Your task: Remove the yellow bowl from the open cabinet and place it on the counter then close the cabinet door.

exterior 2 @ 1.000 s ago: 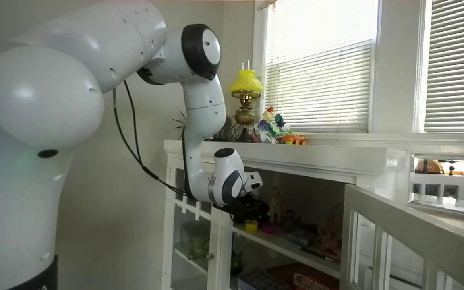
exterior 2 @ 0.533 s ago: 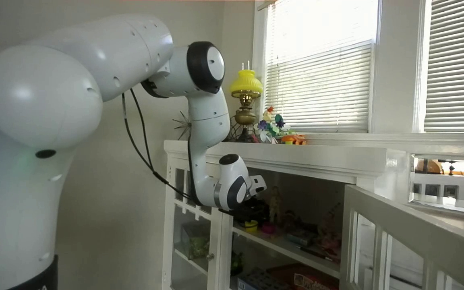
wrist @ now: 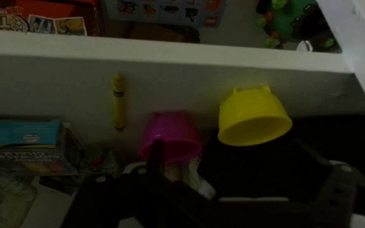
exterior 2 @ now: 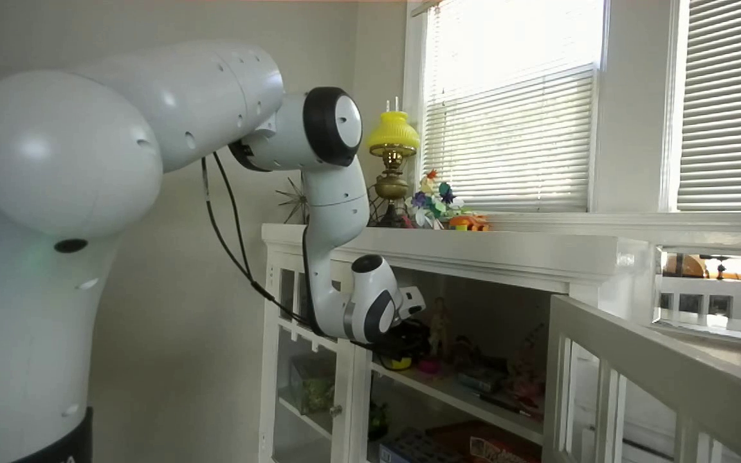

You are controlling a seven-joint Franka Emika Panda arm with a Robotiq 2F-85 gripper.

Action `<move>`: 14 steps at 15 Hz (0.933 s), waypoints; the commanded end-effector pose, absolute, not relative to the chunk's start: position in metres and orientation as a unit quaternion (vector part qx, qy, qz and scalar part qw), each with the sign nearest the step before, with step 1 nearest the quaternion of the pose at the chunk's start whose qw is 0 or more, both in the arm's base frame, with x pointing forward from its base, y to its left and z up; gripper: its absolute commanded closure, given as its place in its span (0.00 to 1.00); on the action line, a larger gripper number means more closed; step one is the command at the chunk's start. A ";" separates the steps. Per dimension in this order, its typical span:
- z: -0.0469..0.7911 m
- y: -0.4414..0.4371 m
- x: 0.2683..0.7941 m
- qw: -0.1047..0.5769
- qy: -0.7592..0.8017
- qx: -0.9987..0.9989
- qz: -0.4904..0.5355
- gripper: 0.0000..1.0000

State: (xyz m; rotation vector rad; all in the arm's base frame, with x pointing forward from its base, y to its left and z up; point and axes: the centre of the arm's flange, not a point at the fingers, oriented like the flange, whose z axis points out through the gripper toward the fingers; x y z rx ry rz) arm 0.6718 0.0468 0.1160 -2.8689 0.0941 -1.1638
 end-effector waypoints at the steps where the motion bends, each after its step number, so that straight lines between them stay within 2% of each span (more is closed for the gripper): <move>1: 0.107 0.050 0.685 0.022 0.039 -0.922 -0.384 0.26; 11: 0.091 0.051 0.687 0.021 0.049 -0.922 -0.383 0.97; 14: 0.089 0.052 0.688 0.022 0.049 -0.922 -0.385 1.00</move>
